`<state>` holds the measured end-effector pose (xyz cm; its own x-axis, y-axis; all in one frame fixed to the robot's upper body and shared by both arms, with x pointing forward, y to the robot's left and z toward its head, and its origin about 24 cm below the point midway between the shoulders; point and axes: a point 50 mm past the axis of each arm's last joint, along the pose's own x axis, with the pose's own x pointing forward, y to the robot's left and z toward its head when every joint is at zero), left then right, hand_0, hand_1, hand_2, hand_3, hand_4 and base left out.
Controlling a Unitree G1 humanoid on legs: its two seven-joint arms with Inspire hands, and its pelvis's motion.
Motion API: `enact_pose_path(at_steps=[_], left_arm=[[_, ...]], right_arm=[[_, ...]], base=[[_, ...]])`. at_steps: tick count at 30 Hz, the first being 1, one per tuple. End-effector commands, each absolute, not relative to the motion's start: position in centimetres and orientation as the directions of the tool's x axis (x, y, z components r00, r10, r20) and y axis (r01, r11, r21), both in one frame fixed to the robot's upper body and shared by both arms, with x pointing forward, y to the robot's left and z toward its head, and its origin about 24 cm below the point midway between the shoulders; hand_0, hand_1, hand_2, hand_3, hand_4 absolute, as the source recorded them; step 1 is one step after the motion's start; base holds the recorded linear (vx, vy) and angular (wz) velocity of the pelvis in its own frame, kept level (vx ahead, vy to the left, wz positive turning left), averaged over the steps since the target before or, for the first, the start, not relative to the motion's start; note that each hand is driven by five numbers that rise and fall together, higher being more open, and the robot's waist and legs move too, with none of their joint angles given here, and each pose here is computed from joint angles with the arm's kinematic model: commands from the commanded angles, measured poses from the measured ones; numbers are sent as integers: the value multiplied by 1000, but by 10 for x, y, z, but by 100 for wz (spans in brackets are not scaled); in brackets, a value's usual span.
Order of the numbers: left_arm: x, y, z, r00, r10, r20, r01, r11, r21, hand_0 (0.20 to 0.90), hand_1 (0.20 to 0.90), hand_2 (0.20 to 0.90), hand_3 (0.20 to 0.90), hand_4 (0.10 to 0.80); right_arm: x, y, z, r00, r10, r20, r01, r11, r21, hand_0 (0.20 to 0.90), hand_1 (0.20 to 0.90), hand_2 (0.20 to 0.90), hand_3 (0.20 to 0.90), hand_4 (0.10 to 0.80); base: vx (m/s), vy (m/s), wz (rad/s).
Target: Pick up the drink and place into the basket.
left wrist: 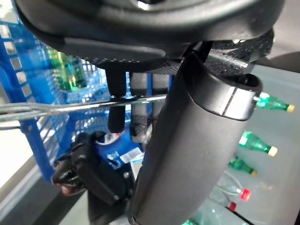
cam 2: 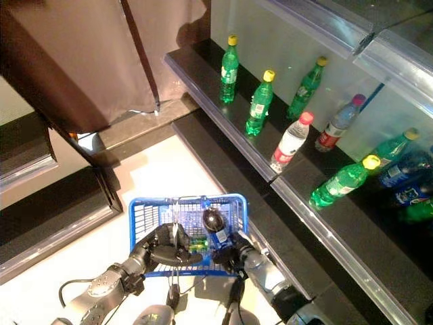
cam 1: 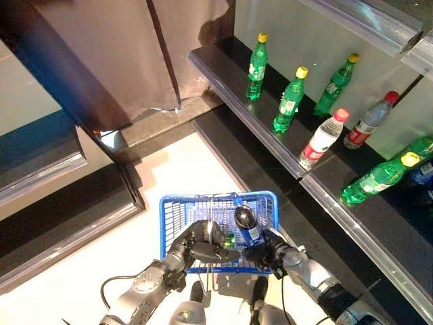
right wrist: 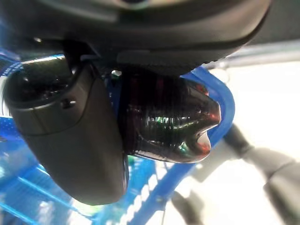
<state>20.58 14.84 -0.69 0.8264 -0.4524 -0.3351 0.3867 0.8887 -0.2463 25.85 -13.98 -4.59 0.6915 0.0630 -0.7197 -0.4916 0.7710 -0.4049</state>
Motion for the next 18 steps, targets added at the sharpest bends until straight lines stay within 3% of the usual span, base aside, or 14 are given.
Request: enact_pose_path(at_steps=[1,10,18], left_arm=[[231,110,127,709,-626,326,694,701,-163,300,300,300,200,100],[229,95,132,588,-748,306,803,586,-111,300,300,300,200,100],[231,67,138,446,-851,279,893,442,-80,300,300,300,200,100]], right_arm=[[294,-165,-11,775,-44,-630,-481,606,-633,300,300,300,200,100],[322,-164,12,756,-107,-645,-561,401,-724,300,300,300,200,100],[363,-158,51,814,-157,-559,-505,283,-815,300,300,300,200,100]], base=[[0,0,0],[6,-15,3],[-32,-25,10]])
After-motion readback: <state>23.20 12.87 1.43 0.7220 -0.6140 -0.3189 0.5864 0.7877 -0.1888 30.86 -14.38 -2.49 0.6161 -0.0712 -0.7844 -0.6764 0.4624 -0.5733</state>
